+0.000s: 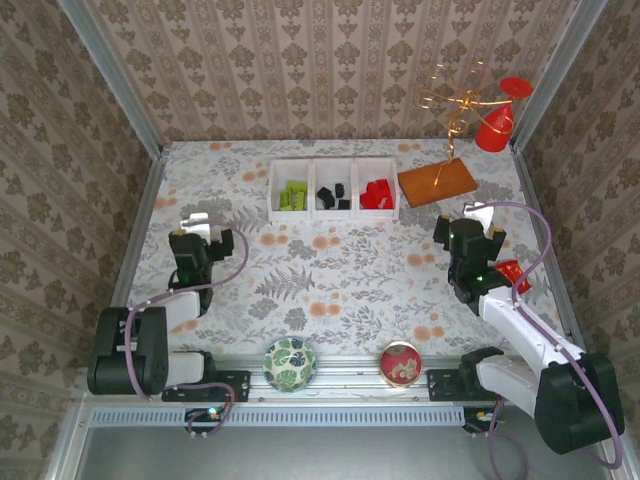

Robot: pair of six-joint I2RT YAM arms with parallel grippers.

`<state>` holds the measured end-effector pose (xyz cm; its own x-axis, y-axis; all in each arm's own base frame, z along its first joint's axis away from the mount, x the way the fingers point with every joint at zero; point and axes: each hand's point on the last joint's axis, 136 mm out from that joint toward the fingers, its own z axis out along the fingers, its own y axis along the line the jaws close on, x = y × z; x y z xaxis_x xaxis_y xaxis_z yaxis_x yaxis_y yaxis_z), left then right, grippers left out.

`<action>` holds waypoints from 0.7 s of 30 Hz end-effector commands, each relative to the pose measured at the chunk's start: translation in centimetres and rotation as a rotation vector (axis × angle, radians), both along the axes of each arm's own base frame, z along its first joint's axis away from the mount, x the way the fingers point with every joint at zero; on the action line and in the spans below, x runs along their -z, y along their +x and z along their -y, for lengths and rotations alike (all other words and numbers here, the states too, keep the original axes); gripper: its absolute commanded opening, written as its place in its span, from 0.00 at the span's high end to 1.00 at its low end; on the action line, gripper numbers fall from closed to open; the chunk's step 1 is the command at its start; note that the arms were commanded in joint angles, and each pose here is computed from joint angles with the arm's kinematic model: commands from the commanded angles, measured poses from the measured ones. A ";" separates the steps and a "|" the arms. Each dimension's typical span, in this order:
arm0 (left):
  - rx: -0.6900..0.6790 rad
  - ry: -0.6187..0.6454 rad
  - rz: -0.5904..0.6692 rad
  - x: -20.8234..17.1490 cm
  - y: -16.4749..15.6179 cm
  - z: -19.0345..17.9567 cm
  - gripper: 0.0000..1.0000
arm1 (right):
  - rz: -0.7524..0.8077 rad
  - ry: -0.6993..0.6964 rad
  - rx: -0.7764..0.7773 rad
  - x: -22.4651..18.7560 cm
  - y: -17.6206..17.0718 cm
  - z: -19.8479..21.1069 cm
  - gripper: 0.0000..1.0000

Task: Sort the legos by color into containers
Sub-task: Reset both arms

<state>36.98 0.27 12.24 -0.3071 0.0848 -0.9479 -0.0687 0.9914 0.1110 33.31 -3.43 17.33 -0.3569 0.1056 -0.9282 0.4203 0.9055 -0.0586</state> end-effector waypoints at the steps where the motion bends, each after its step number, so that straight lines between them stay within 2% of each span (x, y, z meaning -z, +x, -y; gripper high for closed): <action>1: 0.057 0.029 0.082 -1.1 0.9 0.5 0.00 | 0.055 0.005 -0.064 -0.3 1.4 -0.5 0.00; 10: 0.165 0.013 0.028 2.1 2.5 1.8 0.00 | 0.069 0.011 -0.192 1.4 3.6 -1.1 0.00; 12: 0.176 -0.020 -0.018 2.5 2.7 1.7 0.00 | 0.080 0.018 -0.215 1.9 3.8 -1.2 0.00; 15: 0.182 -0.066 -0.015 2.4 2.9 1.1 0.00 | 0.089 0.037 -0.256 2.7 4.2 -1.3 0.00; 21: 0.181 -0.066 -0.010 2.4 3.0 1.0 0.00 | 0.098 0.074 -0.330 4.5 5.1 -1.8 0.00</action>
<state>39.39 -0.18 8.83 -0.3346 0.0942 -0.9377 0.0840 0.9940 0.0699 37.48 -2.76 11.81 -0.3593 0.0756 -0.9301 0.1868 0.9824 0.0077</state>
